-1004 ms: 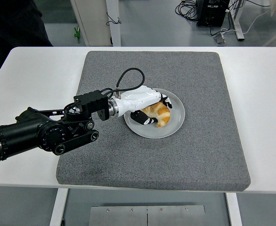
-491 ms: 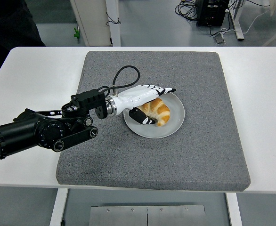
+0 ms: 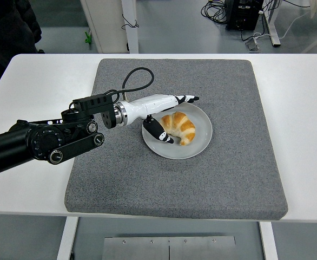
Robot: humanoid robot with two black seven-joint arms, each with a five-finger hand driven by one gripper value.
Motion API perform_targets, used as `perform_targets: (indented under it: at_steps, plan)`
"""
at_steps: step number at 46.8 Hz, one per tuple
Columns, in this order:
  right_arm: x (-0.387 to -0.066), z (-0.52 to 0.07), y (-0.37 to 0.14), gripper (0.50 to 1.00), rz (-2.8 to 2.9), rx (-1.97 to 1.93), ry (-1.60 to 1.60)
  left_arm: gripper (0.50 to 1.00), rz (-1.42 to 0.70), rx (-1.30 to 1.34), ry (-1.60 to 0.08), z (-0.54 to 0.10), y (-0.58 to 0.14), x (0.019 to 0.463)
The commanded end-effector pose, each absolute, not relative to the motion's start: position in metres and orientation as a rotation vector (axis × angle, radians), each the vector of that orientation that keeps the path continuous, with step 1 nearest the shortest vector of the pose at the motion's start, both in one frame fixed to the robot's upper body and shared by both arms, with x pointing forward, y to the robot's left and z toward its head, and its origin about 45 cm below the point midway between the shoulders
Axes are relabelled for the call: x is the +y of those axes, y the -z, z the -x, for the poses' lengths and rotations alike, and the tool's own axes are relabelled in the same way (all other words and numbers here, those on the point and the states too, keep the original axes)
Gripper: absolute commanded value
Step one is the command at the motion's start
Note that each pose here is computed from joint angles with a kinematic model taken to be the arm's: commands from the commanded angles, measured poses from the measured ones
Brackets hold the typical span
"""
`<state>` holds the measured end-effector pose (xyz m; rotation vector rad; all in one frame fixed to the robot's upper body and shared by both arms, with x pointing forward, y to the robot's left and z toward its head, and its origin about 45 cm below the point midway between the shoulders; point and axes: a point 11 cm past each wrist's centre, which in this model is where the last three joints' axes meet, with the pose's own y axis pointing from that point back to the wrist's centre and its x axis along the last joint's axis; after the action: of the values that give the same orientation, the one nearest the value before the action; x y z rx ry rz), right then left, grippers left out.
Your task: Place the bread on the plate
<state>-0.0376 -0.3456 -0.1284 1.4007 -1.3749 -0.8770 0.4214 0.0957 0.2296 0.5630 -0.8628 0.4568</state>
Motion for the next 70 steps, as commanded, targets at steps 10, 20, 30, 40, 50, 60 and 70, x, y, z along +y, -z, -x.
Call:
perform_targets:
  at_steps: [10,20,30,40,50,60,70]
  plan:
    - [-0.346,0.038,0.128,1.000,-1.401,-1.375,0.877,0.972,-0.421,-0.719,-0.564,-0.441,-0.274,0.113]
    - [-0.346,0.038,0.128,1.000,-1.401,-1.375,0.877,0.972,-0.344,-0.638,-0.688,-0.456,-0.298,0.141]
    - [-0.346,0.038,0.128,1.000,-1.400,-1.374,0.878,0.974,-0.224,-0.515,-0.828,-0.468,-0.315,0.159]
    - [-0.346,0.038,0.128,1.000,-1.401,-1.375,0.877,0.974,-0.144,-0.294,-1.034,-0.486,-0.302,0.198]
    - [-0.346,0.038,0.128,1.000,-1.400,-1.374,0.878,0.974,-0.088,-0.171,-1.215,-0.504,-0.289,0.241]
    - [-0.346,0.038,0.128,1.000,-1.401,-1.375,0.877,0.974,-0.031,-0.104,-1.301,-0.513,-0.274,0.249]
    - [-0.346,0.038,0.128,1.000,-1.401,-1.375,0.877,0.972,-0.004,0.015,-1.383,-0.517,-0.246,0.239]
